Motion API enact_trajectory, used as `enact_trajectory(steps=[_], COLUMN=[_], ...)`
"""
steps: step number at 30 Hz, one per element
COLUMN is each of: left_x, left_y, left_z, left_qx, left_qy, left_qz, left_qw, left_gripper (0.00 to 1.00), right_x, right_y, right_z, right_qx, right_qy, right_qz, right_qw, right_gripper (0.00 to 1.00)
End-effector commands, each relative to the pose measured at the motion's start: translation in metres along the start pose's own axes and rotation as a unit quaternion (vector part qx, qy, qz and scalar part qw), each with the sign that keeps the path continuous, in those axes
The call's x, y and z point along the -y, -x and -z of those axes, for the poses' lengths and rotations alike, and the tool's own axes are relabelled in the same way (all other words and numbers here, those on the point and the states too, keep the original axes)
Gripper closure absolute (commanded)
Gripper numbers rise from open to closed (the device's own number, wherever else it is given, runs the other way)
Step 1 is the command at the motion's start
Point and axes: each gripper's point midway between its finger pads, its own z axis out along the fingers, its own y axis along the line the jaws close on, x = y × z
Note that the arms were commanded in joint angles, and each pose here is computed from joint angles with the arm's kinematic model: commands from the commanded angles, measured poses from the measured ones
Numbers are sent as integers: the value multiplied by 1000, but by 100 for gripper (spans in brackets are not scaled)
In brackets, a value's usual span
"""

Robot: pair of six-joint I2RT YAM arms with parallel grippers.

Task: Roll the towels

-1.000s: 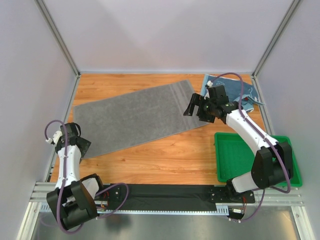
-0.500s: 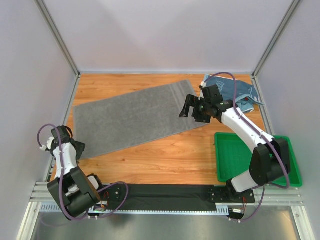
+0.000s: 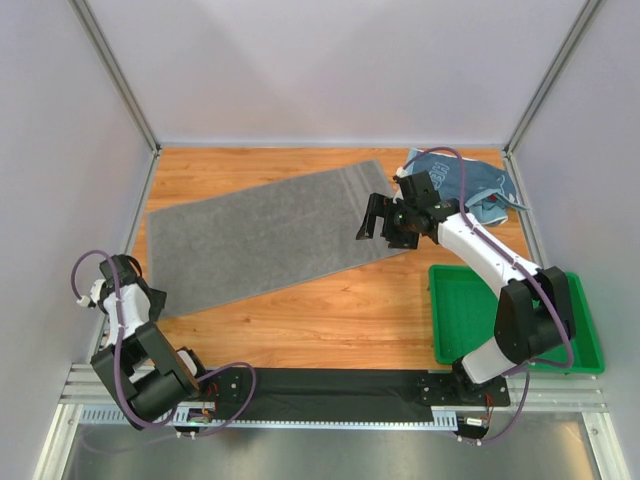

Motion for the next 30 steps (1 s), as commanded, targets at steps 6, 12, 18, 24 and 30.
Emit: enact_trajectory(steps=[6,12,18,24,30], left_x=[5,10,19,45,74], left_y=[7,6,14,24,12], left_z=[-13,-18,-4,28,58], left_qx=[8,5,17,9,-45], left_qy=[2,-11,-37,-105,-191], left_qz=[9,6,-2,-29,-77], left_qw=[1000,1000,999,994,977], left_gripper=[52,86,100,100,100], right_x=[-5,-1,6,28,66], right_y=[3,0,-3,6,15], right_z=[-3,-6,-11,-5,9], right_qx=[-2,-5,-10,15,39], right_qy=[8,4,-9,-59,-111], right_qz=[15,15,16,8,-37], right_qw=[1000,1000,1000,998,992], right_gripper=[0,0,0,0,0])
